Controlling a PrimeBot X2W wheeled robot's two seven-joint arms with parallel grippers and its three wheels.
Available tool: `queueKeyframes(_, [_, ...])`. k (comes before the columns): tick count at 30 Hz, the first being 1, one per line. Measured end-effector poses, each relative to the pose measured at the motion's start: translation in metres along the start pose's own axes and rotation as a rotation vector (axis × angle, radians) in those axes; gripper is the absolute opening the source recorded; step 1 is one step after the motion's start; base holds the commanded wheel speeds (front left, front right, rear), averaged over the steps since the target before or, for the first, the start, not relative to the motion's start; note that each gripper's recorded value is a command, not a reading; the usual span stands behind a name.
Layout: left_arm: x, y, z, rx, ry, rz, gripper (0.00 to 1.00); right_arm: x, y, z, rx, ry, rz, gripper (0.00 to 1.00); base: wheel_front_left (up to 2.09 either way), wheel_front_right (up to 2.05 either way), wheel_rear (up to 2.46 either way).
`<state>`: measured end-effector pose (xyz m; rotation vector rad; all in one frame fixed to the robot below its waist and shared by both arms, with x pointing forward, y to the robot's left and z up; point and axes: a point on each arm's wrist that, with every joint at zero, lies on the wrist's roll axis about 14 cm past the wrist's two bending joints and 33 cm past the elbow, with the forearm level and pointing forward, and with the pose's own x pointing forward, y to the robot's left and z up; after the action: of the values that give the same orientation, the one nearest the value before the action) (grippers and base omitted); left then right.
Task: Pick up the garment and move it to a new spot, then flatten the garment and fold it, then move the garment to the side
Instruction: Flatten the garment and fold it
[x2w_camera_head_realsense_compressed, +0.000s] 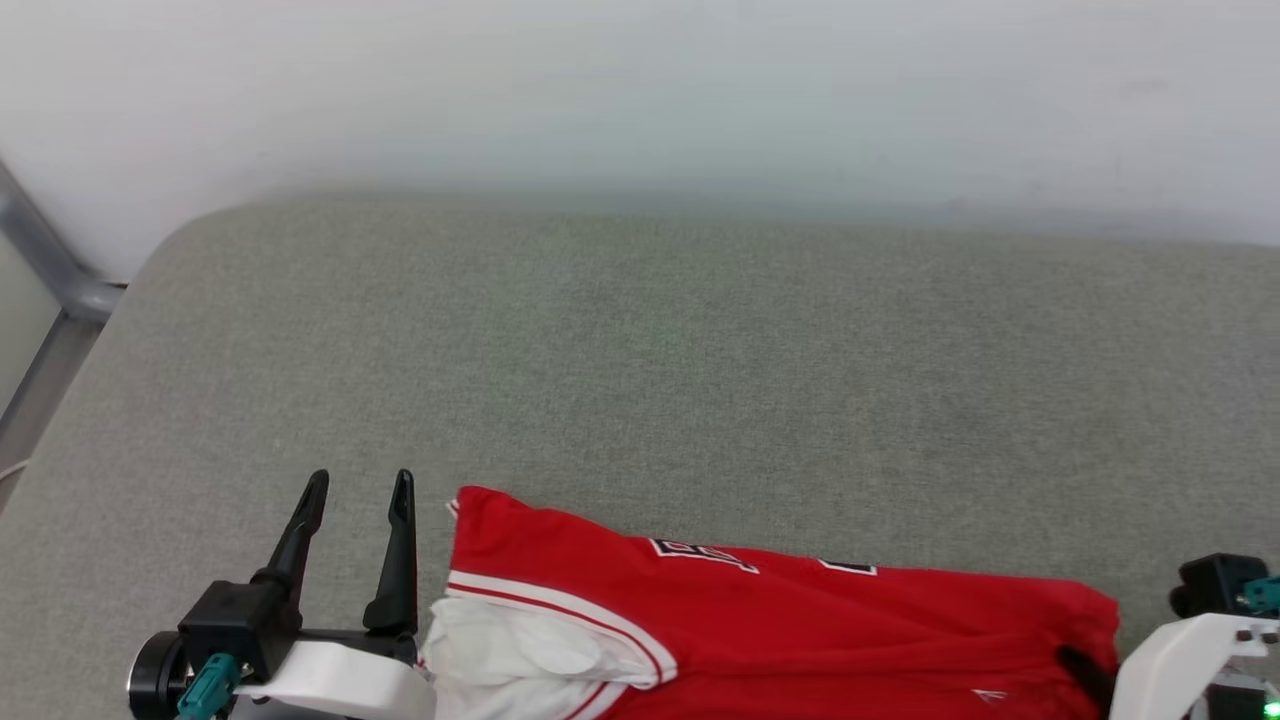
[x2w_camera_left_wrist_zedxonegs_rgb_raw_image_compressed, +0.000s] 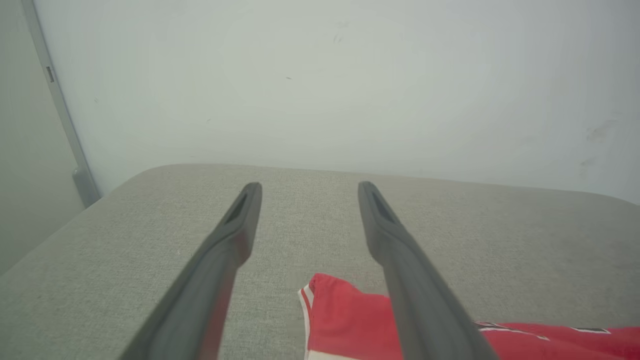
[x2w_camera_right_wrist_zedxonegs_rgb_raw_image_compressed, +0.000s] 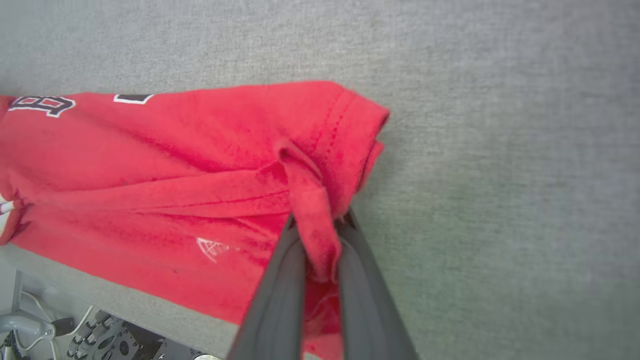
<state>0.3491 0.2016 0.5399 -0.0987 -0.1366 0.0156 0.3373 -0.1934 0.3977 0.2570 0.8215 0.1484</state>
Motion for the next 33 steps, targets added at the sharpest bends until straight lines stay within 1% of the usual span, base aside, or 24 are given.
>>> queueKeyframes(3, [-0.002,-0.004,0.001,0.003,-0.003,-0.015,1.00,-0.014,-0.020,0.009,0.014,-0.031,-0.048,0.00,0.00,0.00,0.00])
queueKeyframes(9, [-0.002,-0.011,0.001,0.007,-0.001,-0.042,1.00,-0.044,-0.066,0.016,0.083,-0.080,-0.164,0.00,0.00,0.00,0.00])
queueKeyframes(11, [-0.002,-0.011,0.001,0.014,0.000,-0.044,1.00,-0.051,-0.074,0.018,0.113,-0.095,-0.182,0.00,0.00,0.00,0.00])
queueKeyframes(13, [-0.002,-0.012,0.001,0.026,0.001,-0.050,1.00,-0.053,-0.073,0.015,0.186,-0.097,-0.160,0.00,0.00,0.00,0.00])
queueKeyframes(15, [-0.002,-0.012,0.001,0.026,0.000,-0.051,1.00,-0.050,-0.061,0.005,0.248,-0.055,-0.104,0.00,0.00,0.00,0.00])
queueKeyframes(16, [-0.002,-0.012,0.000,0.027,0.001,-0.051,1.00,-0.048,-0.050,0.005,0.291,-0.051,-0.053,0.00,0.00,0.00,0.00])
queueKeyframes(18, [-0.002,-0.012,0.000,0.028,0.003,-0.048,1.00,-0.043,-0.019,0.006,0.394,-0.046,0.089,0.00,0.00,0.00,0.00])
queueKeyframes(22, [-0.004,-0.009,-0.001,0.028,0.009,-0.040,1.00,-0.041,0.032,0.005,0.526,0.014,0.337,0.00,0.00,0.00,0.00])
queueKeyframes(26, [-0.008,-0.008,-0.002,0.025,0.013,-0.036,1.00,-0.043,0.069,0.009,0.590,0.063,0.528,0.00,0.00,0.00,0.00])
queueKeyframes(29, [-0.009,-0.005,-0.001,0.024,0.011,-0.026,1.00,-0.040,0.102,0.011,0.642,0.100,0.672,0.00,0.00,0.00,0.00])
queueKeyframes(31, [-0.009,-0.002,0.000,0.025,0.007,-0.015,1.00,-0.037,0.124,0.012,0.653,0.120,0.739,0.00,0.00,0.00,0.00])
queueKeyframes(33, [-0.009,0.001,-0.001,0.026,0.010,-0.004,1.00,-0.032,0.142,0.015,0.652,0.131,0.781,0.00,0.00,0.00,0.00])
